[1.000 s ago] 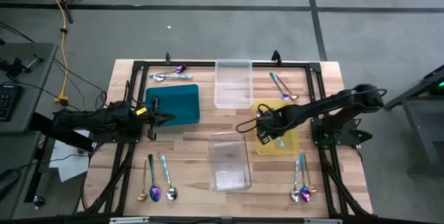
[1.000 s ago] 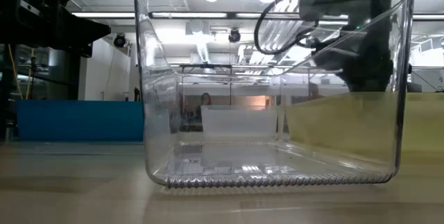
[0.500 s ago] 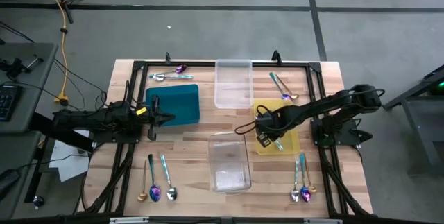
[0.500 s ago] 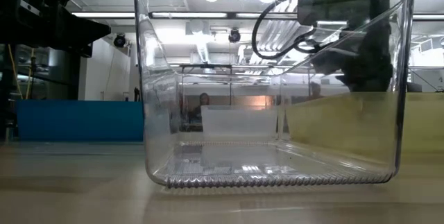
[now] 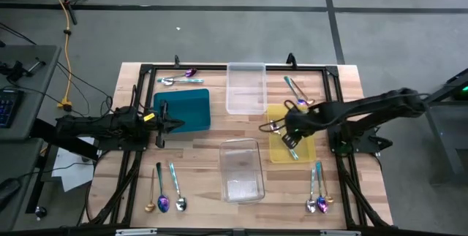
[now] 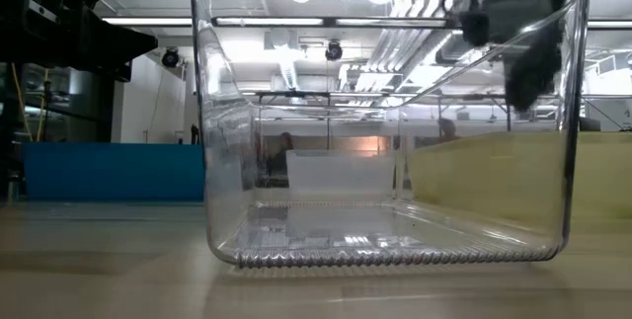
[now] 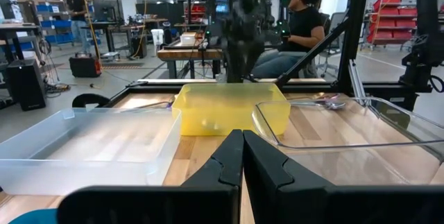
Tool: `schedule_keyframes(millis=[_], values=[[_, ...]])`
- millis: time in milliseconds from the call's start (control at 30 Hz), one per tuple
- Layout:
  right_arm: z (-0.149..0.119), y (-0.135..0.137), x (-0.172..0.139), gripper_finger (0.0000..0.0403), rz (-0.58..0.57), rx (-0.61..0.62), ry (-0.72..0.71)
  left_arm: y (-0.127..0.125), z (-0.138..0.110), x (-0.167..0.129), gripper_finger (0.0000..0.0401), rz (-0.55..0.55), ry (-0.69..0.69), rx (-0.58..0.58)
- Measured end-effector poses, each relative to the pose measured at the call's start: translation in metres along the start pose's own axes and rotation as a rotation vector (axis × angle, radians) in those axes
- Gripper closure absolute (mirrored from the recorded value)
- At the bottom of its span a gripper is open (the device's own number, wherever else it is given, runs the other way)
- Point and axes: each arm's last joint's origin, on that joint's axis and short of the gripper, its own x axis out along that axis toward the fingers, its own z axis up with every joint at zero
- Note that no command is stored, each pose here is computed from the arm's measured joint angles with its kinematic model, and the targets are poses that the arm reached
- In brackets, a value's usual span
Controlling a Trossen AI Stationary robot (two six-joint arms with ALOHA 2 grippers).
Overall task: Sort silverware by color (type)
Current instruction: Put the white spoon into the yellow bin
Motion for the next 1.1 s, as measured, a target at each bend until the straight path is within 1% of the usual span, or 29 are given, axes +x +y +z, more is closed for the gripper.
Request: schedule_keyframes(millis=[100, 233, 367, 433, 533, 600, 633, 667, 733, 767, 833, 933, 1000, 1100], values=[[0.004, -0.002, -0.018, 0.0234, 0.097, -0.044, -0.131, 0.0, 0.0, 0.0, 0.0398, 0.0, 0.0, 0.0], [0.016, 0.0, -0.038, 0.0231, 0.253, -0.103, -0.316, 0.0, 0.0, 0.0, 0.0398, 0.0, 0.001, 0.0], [0.026, 0.006, -0.053, 0.0231, 0.366, -0.208, -0.483, 0.0, 0.0, 0.0, 0.0398, 0.0, 0.001, 0.0], [0.028, 0.009, -0.057, 0.0231, 0.386, -0.265, -0.535, 0.0, 0.0, 0.0, 0.0398, 0.0, 0.001, 0.0], [0.029, 0.01, -0.059, 0.0231, 0.375, -0.365, -0.577, 0.0, 0.0, 0.0, 0.0398, 0.0, 0.0, 0.001], [0.03, 0.01, -0.059, 0.0231, 0.369, -0.404, -0.595, 0.0, 0.0, 0.0, 0.0398, 0.0, 0.0, 0.019], [0.03, 0.011, -0.059, 0.0231, 0.369, -0.404, -0.597, 0.0, 0.0, 0.0, 0.0398, 0.0, -0.002, 0.017], [0.03, 0.011, -0.059, 0.0231, 0.369, -0.403, -0.596, 0.0, 0.001, 0.0, 0.0398, -0.004, -0.009, -0.024], [0.03, 0.011, -0.06, 0.0231, 0.375, -0.394, -0.599, -0.001, 0.006, 0.0, 0.0398, -0.025, -0.058, -0.174], [0.03, 0.011, -0.06, 0.0231, 0.379, -0.381, -0.598, -0.001, 0.009, 0.0, 0.0398, -0.028, -0.095, -0.232], [0.03, 0.011, -0.06, 0.0231, 0.38, -0.374, -0.597, 0.0, 0.019, -0.002, 0.0398, -0.021, -0.196, -0.321], [0.03, 0.011, -0.06, 0.0231, 0.38, -0.371, -0.597, 0.001, 0.034, -0.006, 0.0398, -0.057, -0.357, -0.435], [0.03, 0.011, -0.06, 0.0231, 0.38, -0.371, -0.597, 0.002, 0.041, -0.009, 0.0398, -0.074, -0.442, -0.476], [0.03, 0.011, -0.06, 0.0231, 0.382, -0.369, -0.599, 0.005, 0.05, -0.014, 0.0398, 0.008, -0.561, -0.48]])
